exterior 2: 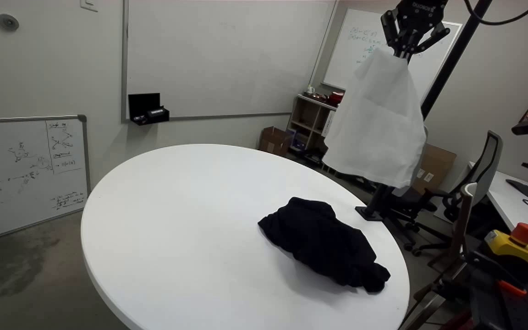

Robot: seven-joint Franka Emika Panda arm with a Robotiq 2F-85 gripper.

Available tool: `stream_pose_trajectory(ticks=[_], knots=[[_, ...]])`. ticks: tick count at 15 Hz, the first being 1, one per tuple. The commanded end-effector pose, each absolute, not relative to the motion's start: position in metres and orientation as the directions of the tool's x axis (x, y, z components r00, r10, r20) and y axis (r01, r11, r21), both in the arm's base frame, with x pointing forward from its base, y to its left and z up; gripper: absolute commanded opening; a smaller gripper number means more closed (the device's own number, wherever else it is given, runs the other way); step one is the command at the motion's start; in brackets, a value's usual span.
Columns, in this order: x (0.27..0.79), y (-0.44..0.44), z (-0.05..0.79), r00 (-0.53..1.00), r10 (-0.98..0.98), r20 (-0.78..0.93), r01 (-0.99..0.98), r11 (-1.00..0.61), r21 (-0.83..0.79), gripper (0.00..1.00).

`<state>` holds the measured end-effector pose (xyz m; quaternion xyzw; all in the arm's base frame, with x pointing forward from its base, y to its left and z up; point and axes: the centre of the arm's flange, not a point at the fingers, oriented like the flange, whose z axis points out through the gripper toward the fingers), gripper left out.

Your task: Pick up the white cloth from the tripod and place it on the table.

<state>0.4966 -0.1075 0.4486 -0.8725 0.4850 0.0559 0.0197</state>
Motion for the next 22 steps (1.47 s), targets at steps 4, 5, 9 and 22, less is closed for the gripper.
stream_pose_trajectory(ticks=[4,5,9,22], knots=[[0.470,-0.052,0.422,0.699,-0.663,-0.267,-0.666,-0.740,0.096,0.01],[0.467,-0.045,0.415,0.713,-0.644,-0.276,-0.642,-0.759,0.111,0.01],[0.453,-0.013,0.387,0.776,-0.559,-0.293,-0.542,-0.828,0.144,0.01],[0.453,0.064,0.337,0.933,-0.354,0.055,-0.356,-0.934,0.014,0.01]])
